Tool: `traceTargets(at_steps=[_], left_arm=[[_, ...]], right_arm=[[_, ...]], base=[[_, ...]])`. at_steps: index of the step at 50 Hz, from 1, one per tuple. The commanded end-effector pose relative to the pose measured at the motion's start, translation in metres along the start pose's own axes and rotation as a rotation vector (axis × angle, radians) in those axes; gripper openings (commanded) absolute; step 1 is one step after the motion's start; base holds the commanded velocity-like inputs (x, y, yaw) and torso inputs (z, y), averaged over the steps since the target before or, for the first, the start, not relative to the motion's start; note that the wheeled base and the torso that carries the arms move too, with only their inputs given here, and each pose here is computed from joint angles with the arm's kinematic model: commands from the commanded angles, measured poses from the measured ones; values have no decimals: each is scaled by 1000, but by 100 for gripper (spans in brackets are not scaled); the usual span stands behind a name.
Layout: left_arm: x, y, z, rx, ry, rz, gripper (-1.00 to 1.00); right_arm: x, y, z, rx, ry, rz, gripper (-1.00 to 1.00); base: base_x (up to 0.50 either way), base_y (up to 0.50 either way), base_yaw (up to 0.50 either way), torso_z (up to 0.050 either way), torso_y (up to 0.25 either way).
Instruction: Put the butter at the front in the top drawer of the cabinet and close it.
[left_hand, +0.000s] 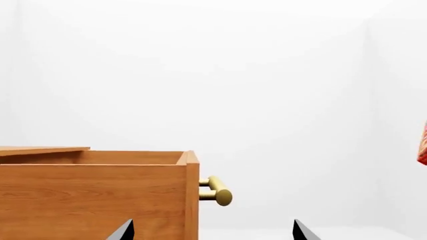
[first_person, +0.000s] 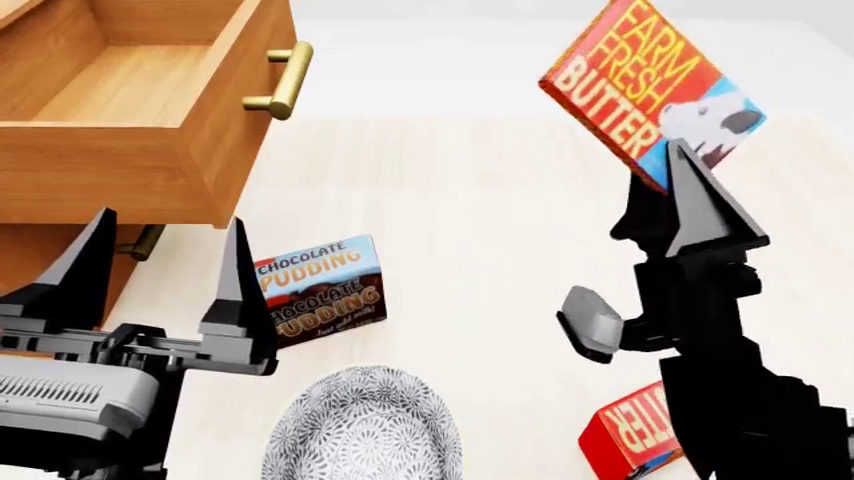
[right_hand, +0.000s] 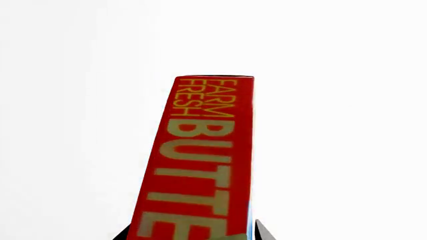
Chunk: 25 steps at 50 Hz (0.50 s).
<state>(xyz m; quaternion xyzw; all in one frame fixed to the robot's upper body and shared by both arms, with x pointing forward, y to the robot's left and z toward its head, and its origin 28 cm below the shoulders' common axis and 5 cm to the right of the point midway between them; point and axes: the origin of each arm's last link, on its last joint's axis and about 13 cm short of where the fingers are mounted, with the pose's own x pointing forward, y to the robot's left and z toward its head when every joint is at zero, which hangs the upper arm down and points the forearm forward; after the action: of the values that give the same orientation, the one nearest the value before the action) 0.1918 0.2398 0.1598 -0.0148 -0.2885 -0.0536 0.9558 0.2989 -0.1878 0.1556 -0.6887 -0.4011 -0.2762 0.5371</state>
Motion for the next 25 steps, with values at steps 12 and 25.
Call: traceTargets(at_steps=[12, 25], left_arm=[[-2, 0, 0, 2, 1, 3, 100], [-4, 0, 2, 5, 0, 1, 100]], right_arm=[[14, 8, -4, -30, -162, -300, -100], [22, 39, 24, 244, -78, -412, -100]], base=[[0, 0, 0, 2, 1], [0, 0, 0, 0, 1]])
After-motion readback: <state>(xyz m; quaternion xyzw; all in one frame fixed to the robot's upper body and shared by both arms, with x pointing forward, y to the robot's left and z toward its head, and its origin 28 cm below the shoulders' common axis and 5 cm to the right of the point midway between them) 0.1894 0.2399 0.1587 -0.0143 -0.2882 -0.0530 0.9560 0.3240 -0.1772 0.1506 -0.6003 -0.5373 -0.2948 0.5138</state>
